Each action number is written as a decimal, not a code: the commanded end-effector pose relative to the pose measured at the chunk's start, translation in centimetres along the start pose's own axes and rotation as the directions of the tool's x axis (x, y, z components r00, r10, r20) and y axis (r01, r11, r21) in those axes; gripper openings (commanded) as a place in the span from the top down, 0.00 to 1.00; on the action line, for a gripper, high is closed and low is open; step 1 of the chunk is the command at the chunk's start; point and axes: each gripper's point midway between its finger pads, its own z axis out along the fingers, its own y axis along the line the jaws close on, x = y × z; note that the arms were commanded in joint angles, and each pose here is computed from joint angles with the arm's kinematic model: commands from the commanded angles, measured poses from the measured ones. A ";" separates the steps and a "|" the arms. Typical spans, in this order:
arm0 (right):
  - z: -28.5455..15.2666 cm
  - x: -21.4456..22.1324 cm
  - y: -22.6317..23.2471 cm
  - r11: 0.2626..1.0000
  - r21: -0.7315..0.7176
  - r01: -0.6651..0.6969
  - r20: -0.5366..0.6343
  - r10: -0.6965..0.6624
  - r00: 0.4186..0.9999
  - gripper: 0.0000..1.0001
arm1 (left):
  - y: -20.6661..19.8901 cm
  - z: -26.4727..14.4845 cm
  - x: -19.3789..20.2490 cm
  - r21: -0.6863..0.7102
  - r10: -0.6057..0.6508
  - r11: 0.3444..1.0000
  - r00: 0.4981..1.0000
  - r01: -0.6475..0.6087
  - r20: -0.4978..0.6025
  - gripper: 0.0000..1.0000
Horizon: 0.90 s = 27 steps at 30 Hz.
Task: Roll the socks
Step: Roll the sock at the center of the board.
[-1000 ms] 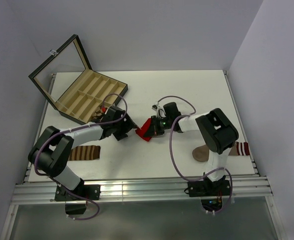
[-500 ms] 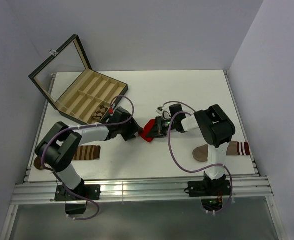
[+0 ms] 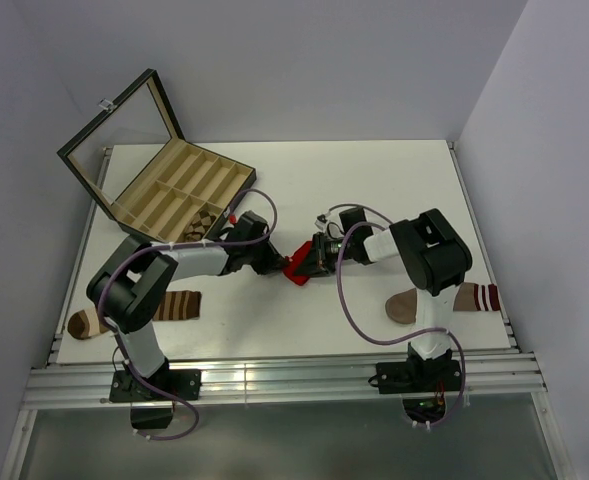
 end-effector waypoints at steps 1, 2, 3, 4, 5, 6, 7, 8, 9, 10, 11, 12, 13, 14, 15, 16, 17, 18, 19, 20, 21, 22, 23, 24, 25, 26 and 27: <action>-0.6 0.9 -5.4 0.964 0.266 -0.015 0.045 0.003 0.999 0.87 | 3.2 0.5 1.8 -0.130 0.015 0.991 0.998 -0.023 -0.058 0.92; -0.5 0.7 -5.1 0.961 0.275 0.024 0.044 -0.037 0.998 0.83 | 3.0 0.5 1.5 -0.129 0.028 0.991 0.998 -0.034 -0.050 0.95; -0.6 0.5 -4.8 0.957 0.285 0.048 0.050 -0.065 0.997 0.79 | 3.2 0.5 1.5 -0.142 0.036 0.989 0.998 -0.042 -0.046 0.98; -0.9 -0.2 -4.1 0.949 0.301 0.088 0.074 -0.115 0.991 0.72 | 3.0 0.4 1.3 -0.151 0.041 0.987 0.998 -0.047 -0.043 1.00; -1.0 -0.2 -3.8 0.943 0.313 0.116 0.084 -0.149 0.985 0.68 | 3.0 0.3 1.0 -0.155 0.054 0.986 0.998 -0.059 -0.038 1.00; -1.2 -0.5 -2.6 0.936 0.315 0.157 0.101 -0.197 0.975 0.65 | 3.0 0.3 0.9 -0.160 0.062 0.985 0.997 -0.067 -0.036 1.00; -1.4 -1.1 -2.6 0.919 0.351 0.181 0.128 -0.239 0.963 0.60 | 2.8 0.2 0.6 -0.161 0.078 0.984 0.997 -0.081 -0.026 1.00; -1.7 -1.1 -2.4 0.904 0.375 0.208 0.137 -0.276 0.951 0.59 | 3.1 0.0 0.7 -0.179 0.085 0.980 0.996 -0.089 -0.031 1.00; -2.0 -1.5 -0.9 0.884 0.388 0.259 0.159 -0.342 0.926 0.57 | 3.2 -0.2 0.5 -0.188 0.093 0.977 0.995 -0.097 -0.027 1.00; -2.4 -2.1 -0.9 0.854 0.444 0.270 0.184 -0.382 0.905 0.56 | 3.0 -0.5 -0.2 -0.197 0.117 0.974 0.993 -0.115 -0.002 1.00; -2.8 -2.4 -0.6 0.822 0.480 0.308 0.183 -0.437 0.880 0.55 | 3.4 -0.9 -0.1 -0.220 0.129 0.967 0.992 -0.128 -0.011 1.00; -3.4 -2.9 0.9 0.796 0.497 0.344 0.203 -0.492 0.846 0.55 | 3.5 -1.1 -0.2 -0.229 0.140 0.964 0.990 -0.139 -0.012 1.00; -3.0 -2.5 1.8 0.768 0.512 0.384 0.193 -0.538 0.820 0.55 | 3.5 -1.3 -1.0 -0.248 0.170 0.955 0.985 -0.161 0.015 1.00; -3.6 -3.0 1.8 0.715 0.575 0.398 0.197 -0.592 0.781 0.55 | 3.8 -1.5 -1.5 -0.270 0.186 0.948 0.982 -0.170 0.034 1.00; -3.8 -3.1 3.2 0.692 0.582 0.427 0.207 -0.634 0.746 0.55 | 4.2 -1.7 -1.6 -0.292 0.193 0.940 0.981 -0.176 0.028 1.00; -3.2 -2.5 4.2 0.663 0.587 0.465 0.193 -0.672 0.715 0.55 | 4.1 -1.9 -1.9 -0.294 0.205 0.937 0.978 -0.187 0.032 1.00; -3.4 -2.7 4.4 0.618 0.621 0.482 0.181 -0.712 0.679 0.54 | 4.4 -2.0 -2.2 -0.301 0.204 0.936 0.978 -0.184 0.036 1.00; -3.4 -2.5 5.2 0.594 0.627 0.504 0.178 -0.739 0.649 0.54 | 4.4 -2.0 -2.2 -0.299 0.204 0.936 0.978 -0.185 0.034 1.00; -2.5 -1.7 6.0 0.569 0.617 0.544 0.159 -0.767 0.622 0.54 | 4.5 -2.0 -2.2 -0.296 0.202 0.937 0.979 -0.184 0.029 1.00; -2.4 -1.7 6.2 0.533 0.637 0.557 0.142 -0.792 0.594 0.54 | 4.5 -2.0 -2.2 -0.288 0.194 0.941 0.981 -0.180 0.021 1.00; -2.0 -1.4 6.2 0.514 0.639 0.572 0.127 -0.804 0.580 0.53 | 4.4 -1.9 -2.2 -0.284 0.192 0.942 0.981 -0.179 0.018 1.00; -1.6 -1.3 6.4 0.494 0.645 0.582 0.114 -0.816 0.567 0.53 | 4.2 -1.8 -2.3 -0.279 0.193 0.943 0.981 -0.180 0.018 1.00; -0.9 -0.7 6.6 0.464 0.646 0.606 0.086 -0.834 0.546 0.53 | 4.1 -1.8 -2.2 -0.274 0.193 0.944 0.981 -0.182 0.013 1.00; -0.8 -0.8 5.8 0.439 0.675 0.593 0.066 -0.836 0.544 0.53 | 4.0 -1.7 -2.0 -0.268 0.190 0.946 0.982 -0.182 0.004 1.00; -0.5 -0.7 5.6 0.422 0.682 0.597 0.048 -0.841 0.539 0.53 | 3.7 -1.7 -2.1 -0.260 0.191 0.948 0.982 -0.183 0.005 1.00; 0.1 -0.3 5.8 0.399 0.679 0.616 0.027 -0.852 0.522 0.53 | 3.6 -1.6 -2.1 -0.259 0.190 0.948 0.982 -0.183 0.004 1.00; 0.4 -0.3 4.9 0.379 0.697 0.609 0.004 -0.851 0.525 0.53 | 3.5 -1.6 -2.2 -0.256 0.193 0.949 0.981 -0.184 0.008 1.00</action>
